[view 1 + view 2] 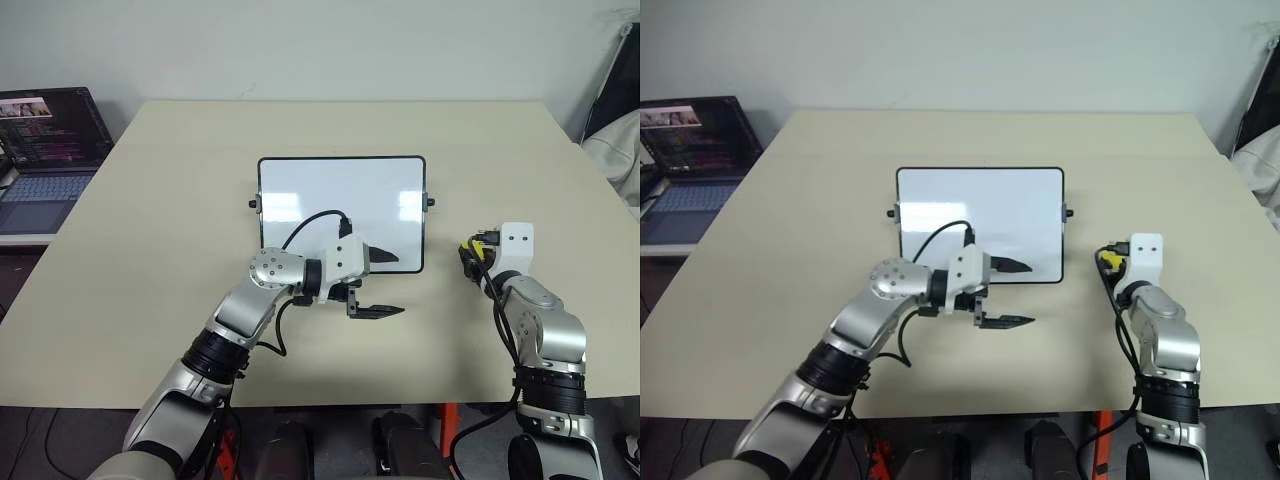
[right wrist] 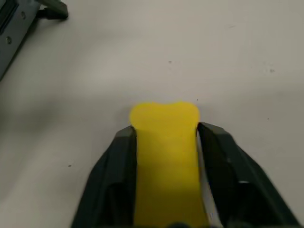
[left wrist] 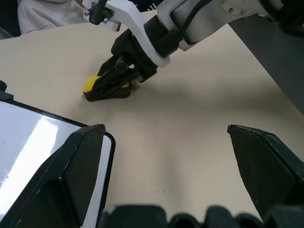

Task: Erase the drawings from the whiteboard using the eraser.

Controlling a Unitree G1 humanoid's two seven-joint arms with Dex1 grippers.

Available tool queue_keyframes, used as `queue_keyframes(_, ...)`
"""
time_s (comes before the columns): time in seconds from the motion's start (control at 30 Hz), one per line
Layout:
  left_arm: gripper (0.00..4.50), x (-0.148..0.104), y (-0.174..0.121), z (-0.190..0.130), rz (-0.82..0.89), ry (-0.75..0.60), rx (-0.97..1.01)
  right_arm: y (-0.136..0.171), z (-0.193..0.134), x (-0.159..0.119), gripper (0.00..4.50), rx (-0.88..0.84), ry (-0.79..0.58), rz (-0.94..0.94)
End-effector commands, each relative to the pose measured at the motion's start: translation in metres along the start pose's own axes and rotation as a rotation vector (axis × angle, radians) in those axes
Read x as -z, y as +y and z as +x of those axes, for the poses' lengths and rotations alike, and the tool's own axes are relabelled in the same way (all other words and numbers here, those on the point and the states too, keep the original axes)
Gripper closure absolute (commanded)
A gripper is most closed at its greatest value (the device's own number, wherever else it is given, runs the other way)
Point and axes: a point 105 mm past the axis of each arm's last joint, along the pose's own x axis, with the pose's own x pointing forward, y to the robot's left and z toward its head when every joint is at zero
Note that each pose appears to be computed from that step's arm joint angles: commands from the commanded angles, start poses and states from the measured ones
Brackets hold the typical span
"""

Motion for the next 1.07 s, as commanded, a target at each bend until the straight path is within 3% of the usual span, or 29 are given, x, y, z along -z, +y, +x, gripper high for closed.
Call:
queue_keyframes(0.03,0.00,-0.008,0.001,-0.005,0.038,-0.018,-0.039,-0.006,-0.002,-0.019,0.96,0.011,-0.078,0.004)
queue_keyframes(0.1,0.00,-0.006,0.004,-0.009,0.024,-0.024,-0.087,-0.002,-0.004,-0.024,0.19,-0.015,-0.100,-0.029)
queue_keyframes(0.13,0.00,-0.006,0.005,-0.012,0.012,-0.026,-0.111,-0.001,-0.006,-0.027,0.03,-0.018,-0.112,-0.047)
queue_keyframes(0.27,0.00,0.002,0.017,-0.038,-0.040,-0.023,-0.298,0.005,-0.026,-0.052,0.03,-0.035,-0.223,-0.152)
queue_keyframes(0.37,0.00,0.010,0.025,-0.085,-0.155,-0.039,-0.583,0.030,-0.059,-0.061,0.03,-0.155,-0.338,-0.250)
queue_keyframes(0.43,0.00,0.014,0.024,-0.110,-0.188,-0.035,-0.760,0.032,-0.074,-0.054,0.03,-0.174,-0.384,-0.278)
queue_keyframes(0.53,0.00,0.022,0.020,-0.157,-0.184,0.016,-1.111,0.043,-0.091,-0.021,0.03,-0.267,-0.363,-0.212)
queue_keyframes(0.63,0.00,0.035,-0.007,-0.188,-0.187,0.101,-1.342,0.040,-0.101,-0.001,0.03,-0.242,-0.351,-0.182)
queue_keyframes(0.87,0.00,0.048,-0.026,-0.165,-0.240,0.152,-1.372,0.003,-0.105,-0.006,0.03,-0.123,-0.462,-0.133)
queue_keyframes(1.07,0.00,0.061,-0.037,-0.150,-0.309,0.163,-1.268,-0.011,-0.100,0.001,0.03,-0.056,-0.402,-0.110)
